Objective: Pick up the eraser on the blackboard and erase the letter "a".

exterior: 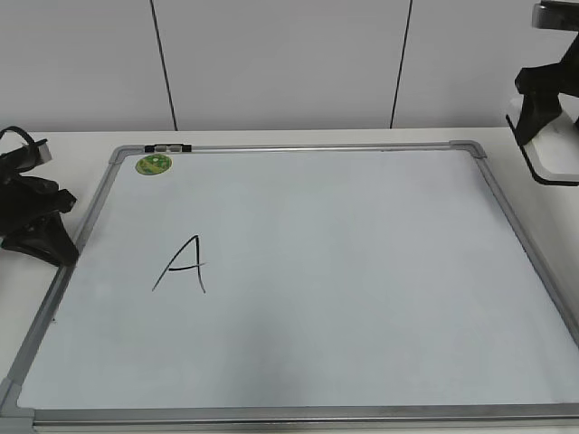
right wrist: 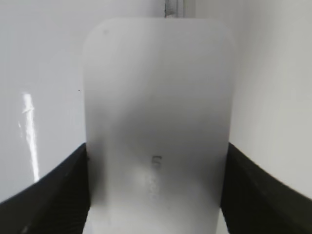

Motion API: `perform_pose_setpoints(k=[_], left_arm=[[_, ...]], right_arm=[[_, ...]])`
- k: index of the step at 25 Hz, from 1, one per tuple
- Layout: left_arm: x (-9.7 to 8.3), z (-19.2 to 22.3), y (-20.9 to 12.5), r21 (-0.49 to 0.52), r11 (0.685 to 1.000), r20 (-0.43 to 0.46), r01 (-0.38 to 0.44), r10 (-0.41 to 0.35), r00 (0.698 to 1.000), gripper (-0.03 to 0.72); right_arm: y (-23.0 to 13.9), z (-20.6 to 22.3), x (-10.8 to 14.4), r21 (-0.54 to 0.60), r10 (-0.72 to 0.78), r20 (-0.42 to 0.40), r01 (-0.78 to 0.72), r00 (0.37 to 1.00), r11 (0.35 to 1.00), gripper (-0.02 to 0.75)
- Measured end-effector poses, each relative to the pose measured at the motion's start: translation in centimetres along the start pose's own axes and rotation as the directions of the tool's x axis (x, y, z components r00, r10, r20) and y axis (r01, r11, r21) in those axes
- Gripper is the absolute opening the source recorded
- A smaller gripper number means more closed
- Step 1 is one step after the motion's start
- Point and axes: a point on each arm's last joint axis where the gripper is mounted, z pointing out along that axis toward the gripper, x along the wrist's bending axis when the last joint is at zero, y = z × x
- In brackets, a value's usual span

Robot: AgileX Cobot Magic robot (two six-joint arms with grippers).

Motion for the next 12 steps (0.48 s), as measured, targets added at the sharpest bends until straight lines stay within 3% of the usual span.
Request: perform_pose_setpoints(k=[12], left_arm=[[0.0, 0.0, 0.0, -0.002, 1.0, -0.001, 0.0, 0.0, 1.0, 0.049]], right_arm=[[-1.9, -0.2, 0.6, 0.042, 0.023, -0.047, -0.021, 0.999, 0.999, 0.531]])
